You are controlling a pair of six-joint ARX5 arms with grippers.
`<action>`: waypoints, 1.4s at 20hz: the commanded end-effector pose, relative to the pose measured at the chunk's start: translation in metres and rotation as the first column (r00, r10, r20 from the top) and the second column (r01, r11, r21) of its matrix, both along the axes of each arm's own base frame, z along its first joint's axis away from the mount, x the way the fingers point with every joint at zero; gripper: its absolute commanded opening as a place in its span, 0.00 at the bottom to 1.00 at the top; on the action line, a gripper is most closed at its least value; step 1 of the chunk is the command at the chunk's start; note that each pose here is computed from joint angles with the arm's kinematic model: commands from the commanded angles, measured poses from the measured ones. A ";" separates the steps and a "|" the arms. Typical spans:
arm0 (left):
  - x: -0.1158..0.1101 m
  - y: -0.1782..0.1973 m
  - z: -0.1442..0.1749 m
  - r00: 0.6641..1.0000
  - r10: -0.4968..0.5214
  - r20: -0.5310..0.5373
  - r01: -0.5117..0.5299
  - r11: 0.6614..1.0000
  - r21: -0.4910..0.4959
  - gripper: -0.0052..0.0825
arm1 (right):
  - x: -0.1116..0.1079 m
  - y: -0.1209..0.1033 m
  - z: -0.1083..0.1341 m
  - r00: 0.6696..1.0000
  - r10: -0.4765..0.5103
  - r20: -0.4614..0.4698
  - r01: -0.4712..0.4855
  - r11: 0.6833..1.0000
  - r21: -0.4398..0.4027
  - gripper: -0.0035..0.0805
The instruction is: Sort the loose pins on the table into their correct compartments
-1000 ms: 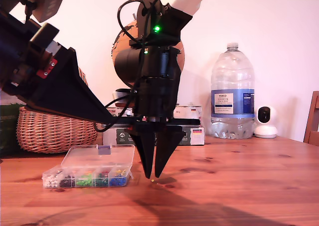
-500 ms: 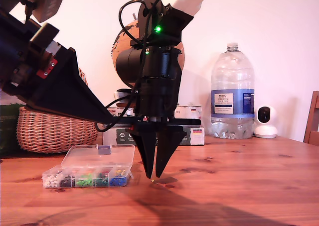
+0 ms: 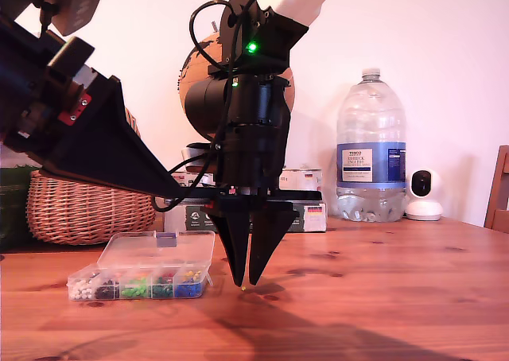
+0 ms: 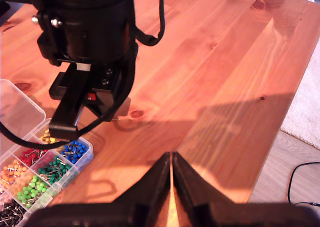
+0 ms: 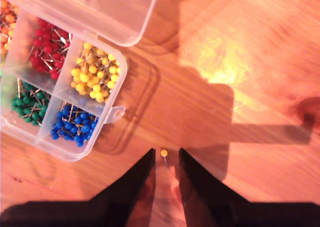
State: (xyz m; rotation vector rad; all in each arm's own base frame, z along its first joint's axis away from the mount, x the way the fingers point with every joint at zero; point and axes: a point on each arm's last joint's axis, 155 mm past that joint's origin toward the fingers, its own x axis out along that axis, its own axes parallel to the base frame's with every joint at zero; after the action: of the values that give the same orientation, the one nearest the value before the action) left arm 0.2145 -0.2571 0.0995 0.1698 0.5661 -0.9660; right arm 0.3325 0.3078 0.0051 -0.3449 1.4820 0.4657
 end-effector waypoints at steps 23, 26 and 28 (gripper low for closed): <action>-0.003 0.002 -0.010 1.000 -0.003 -0.016 0.003 1.000 0.014 0.03 | -0.008 -0.002 -0.027 0.999 0.003 -0.048 -0.005 0.999 -0.033 0.16; -0.003 0.002 -0.010 1.000 -0.003 -0.016 0.003 1.000 0.015 0.03 | -0.007 -0.001 -0.027 0.999 0.004 -0.045 -0.005 1.000 -0.028 0.14; -0.003 0.002 -0.010 1.000 -0.003 -0.016 0.003 1.000 0.014 0.03 | -0.009 0.001 -0.027 0.999 0.004 -0.054 -0.005 1.000 -0.015 0.13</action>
State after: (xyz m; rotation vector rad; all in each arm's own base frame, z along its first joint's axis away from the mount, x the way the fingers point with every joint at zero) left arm 0.2144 -0.2571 0.0994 0.1699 0.5665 -0.9660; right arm 0.3319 0.3119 0.0002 -0.3320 1.4890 0.4799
